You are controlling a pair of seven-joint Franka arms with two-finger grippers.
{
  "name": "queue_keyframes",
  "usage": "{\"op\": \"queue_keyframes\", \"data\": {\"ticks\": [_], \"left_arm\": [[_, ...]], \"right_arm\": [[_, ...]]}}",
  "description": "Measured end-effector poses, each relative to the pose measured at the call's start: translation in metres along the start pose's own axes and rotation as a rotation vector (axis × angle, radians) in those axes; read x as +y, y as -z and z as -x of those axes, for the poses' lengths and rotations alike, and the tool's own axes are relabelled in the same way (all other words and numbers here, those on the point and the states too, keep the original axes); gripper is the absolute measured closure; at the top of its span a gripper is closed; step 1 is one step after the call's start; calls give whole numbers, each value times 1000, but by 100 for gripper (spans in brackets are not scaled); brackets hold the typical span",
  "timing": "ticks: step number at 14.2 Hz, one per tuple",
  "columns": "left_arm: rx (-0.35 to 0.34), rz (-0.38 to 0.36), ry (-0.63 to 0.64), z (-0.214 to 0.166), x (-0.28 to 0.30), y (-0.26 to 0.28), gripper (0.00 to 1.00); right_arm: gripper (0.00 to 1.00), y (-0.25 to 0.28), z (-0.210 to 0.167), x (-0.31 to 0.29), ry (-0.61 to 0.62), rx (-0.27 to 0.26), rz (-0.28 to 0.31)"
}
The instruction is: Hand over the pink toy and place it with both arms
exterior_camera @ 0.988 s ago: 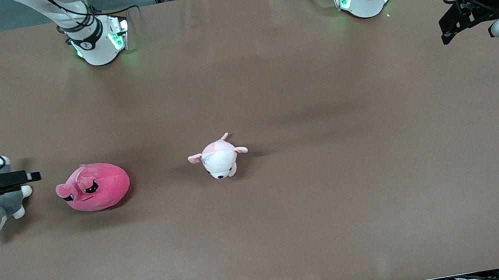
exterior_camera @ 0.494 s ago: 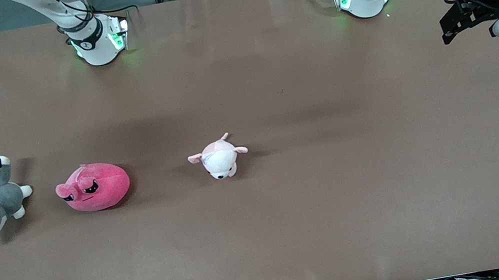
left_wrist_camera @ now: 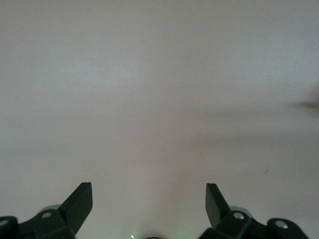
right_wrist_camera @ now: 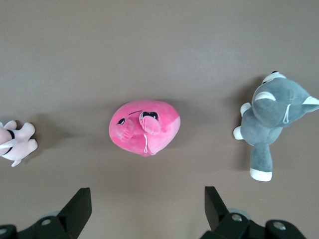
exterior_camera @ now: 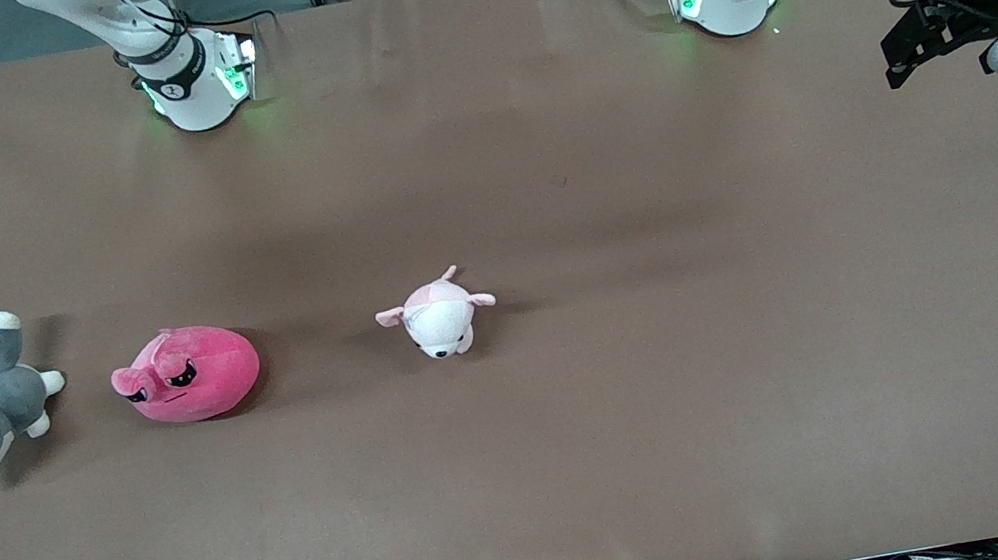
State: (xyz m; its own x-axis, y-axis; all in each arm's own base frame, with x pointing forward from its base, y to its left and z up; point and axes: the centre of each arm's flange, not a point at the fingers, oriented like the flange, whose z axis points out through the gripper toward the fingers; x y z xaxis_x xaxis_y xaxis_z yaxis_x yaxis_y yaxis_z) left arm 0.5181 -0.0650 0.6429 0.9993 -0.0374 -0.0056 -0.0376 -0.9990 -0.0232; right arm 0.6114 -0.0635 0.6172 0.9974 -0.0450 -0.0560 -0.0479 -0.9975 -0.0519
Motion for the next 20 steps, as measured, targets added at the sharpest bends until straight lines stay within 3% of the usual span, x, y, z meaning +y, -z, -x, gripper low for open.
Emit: {"op": "queue_keyframes", "data": {"ticks": [3,5,8,14,20], "left_arm": [[0,0,5,0,-2,0,0],[0,0,3,0,-1,0,0],[1,-1,-3,0,2,0,0],[1,-1,-6,0,3,0,0],[1,-1,-9,1,5,0,0]], "right_arm": [[0,7,-1,-1,2,23,23],[0,15,-4,-2,7,68,75],[0,30,0,-15,12,123,101],[0,31,21,-8,-2,162,84],[0,33,53,-13,7,147,76]]}}
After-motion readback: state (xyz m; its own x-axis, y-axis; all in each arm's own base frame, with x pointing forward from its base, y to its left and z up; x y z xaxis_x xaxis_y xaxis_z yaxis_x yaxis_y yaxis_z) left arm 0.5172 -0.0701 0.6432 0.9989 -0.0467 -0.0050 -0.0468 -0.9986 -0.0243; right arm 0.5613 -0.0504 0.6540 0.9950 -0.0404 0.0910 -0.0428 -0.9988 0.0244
